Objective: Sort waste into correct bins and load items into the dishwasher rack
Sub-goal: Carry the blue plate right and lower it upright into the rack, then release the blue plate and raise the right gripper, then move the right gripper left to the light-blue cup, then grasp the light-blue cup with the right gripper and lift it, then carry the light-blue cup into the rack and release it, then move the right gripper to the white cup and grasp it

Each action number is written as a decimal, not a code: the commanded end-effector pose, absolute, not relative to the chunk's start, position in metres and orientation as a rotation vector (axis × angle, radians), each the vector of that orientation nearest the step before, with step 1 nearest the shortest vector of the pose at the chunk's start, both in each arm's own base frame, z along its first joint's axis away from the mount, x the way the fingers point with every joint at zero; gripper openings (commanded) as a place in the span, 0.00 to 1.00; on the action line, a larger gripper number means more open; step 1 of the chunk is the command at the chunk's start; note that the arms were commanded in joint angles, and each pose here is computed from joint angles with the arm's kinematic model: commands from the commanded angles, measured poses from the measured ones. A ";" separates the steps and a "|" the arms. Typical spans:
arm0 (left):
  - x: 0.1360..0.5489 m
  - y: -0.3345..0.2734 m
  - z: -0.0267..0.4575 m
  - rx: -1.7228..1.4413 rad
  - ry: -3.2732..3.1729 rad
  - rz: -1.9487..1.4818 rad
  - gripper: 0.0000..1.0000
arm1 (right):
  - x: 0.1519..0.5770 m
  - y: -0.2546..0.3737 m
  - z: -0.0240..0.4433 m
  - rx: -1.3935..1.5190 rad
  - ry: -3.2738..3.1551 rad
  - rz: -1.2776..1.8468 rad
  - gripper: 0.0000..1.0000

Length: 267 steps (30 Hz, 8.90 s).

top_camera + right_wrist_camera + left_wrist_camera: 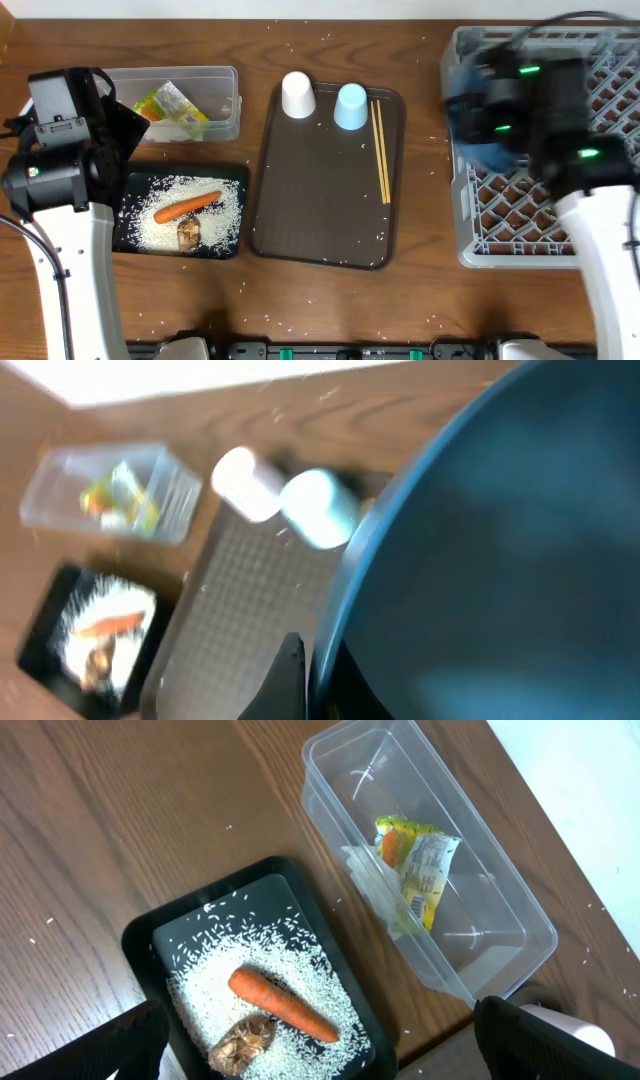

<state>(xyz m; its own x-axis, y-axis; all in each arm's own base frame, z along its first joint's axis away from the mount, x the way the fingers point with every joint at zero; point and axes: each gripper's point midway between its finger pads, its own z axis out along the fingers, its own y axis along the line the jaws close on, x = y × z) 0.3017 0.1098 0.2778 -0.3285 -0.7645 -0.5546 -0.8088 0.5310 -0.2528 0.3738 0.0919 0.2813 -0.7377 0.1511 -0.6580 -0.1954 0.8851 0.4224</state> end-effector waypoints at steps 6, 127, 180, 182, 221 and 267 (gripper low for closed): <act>0.301 0.113 0.281 -1.274 2.125 0.107 0.98 | 0.364 -0.007 0.314 0.055 2.037 1.201 0.01; 0.301 0.113 0.281 -1.274 2.125 0.107 0.98 | 0.352 0.062 0.305 0.138 2.291 0.553 0.91; 0.301 0.113 0.281 -1.274 2.125 0.107 0.98 | 0.511 0.254 0.062 -0.322 2.336 0.166 0.66; 0.301 0.113 0.281 -1.274 2.125 0.107 0.98 | 0.511 0.254 0.065 -0.321 2.335 0.166 0.64; 0.301 0.113 0.281 -1.273 2.125 0.107 0.98 | 0.428 -0.260 0.271 0.688 2.046 -0.397 0.58; 0.301 0.113 0.281 -1.274 2.125 0.107 0.98 | 0.509 0.210 0.258 -0.332 2.011 0.390 0.99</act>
